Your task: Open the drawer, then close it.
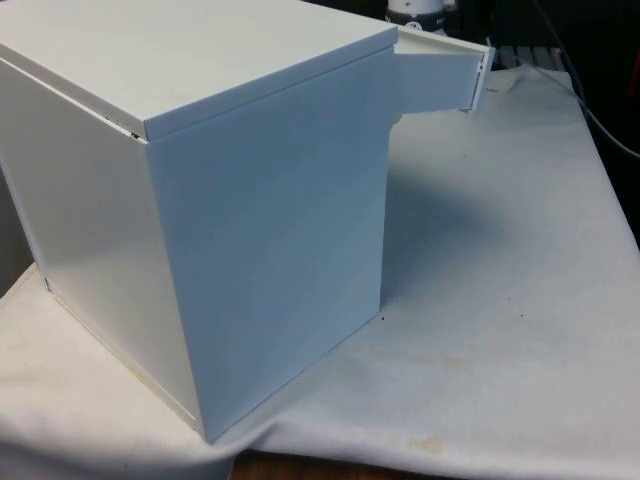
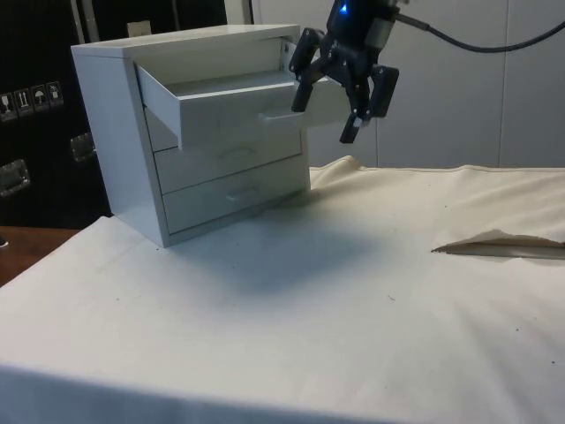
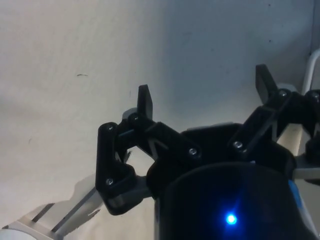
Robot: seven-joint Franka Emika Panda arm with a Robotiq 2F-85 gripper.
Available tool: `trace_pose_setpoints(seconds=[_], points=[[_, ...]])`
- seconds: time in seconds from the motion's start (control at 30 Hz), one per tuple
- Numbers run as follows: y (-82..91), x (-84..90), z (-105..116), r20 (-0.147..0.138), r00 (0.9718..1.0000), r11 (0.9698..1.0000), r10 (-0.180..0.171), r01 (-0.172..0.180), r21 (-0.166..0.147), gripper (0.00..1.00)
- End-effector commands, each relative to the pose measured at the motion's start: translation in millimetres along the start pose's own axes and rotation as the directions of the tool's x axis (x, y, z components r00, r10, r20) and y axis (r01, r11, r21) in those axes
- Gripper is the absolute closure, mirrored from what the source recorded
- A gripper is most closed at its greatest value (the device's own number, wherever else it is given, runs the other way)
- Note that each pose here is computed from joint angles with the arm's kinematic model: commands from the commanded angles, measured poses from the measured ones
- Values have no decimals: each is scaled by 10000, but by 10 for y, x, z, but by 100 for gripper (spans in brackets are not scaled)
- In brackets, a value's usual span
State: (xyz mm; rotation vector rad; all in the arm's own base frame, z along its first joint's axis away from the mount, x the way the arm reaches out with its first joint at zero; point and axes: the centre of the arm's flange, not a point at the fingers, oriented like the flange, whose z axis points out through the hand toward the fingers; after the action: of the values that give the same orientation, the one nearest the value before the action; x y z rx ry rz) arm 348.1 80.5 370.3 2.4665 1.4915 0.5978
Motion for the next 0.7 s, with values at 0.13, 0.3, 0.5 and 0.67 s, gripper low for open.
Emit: trace_pose_setpoints(seconds=[0.13,0.3,0.5,0.67], points=[[-14,76,21,169,9998,10000,-95,95,13,0],[-41,146,32,238,9995,9998,-203,203,8,0],[-62,190,46,316,9992,9997,-259,259,-11,27],[-63,210,50,334,9991,9996,-280,281,-28,54]])
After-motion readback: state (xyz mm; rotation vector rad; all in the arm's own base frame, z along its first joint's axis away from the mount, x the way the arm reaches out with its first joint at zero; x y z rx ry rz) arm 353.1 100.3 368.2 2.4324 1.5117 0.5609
